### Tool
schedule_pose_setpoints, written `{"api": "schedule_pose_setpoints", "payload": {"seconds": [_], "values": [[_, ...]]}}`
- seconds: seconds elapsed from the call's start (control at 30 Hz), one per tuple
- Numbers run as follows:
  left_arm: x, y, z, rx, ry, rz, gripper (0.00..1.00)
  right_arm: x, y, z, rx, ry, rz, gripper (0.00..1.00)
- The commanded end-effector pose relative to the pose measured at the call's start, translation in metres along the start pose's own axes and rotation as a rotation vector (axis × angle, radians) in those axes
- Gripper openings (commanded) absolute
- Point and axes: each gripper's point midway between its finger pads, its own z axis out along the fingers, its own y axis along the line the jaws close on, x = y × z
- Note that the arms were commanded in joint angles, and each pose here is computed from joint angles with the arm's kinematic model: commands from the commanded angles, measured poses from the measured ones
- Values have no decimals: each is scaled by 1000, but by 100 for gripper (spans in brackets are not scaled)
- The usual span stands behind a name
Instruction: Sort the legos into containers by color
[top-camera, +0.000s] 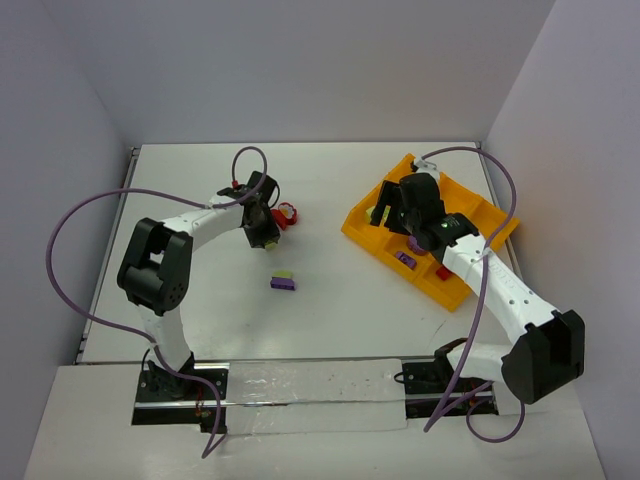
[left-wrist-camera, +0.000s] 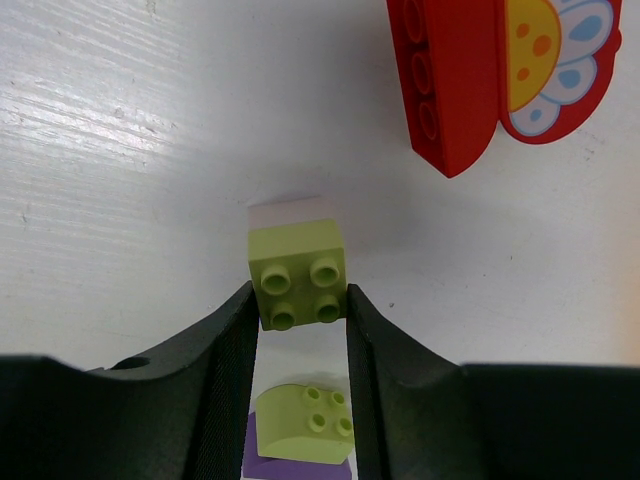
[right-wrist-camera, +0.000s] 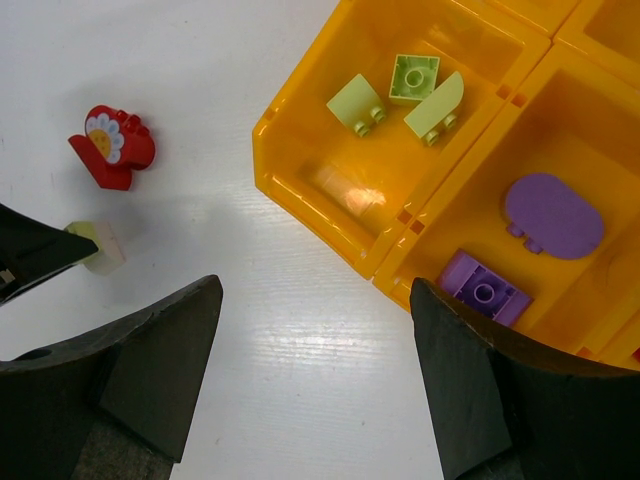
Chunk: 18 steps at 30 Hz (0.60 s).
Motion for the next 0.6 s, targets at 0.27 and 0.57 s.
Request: {"api": "schedule_pose_setpoints", "payload": {"seconds": [0.27,0.57], "values": [[5,-42,-68,349,-9,207,0,-14,38,-4,-147,-16,-40,82],[11,-84,-129,745,48,204,0,32,128,-23,-499,152,-308,82]]}}
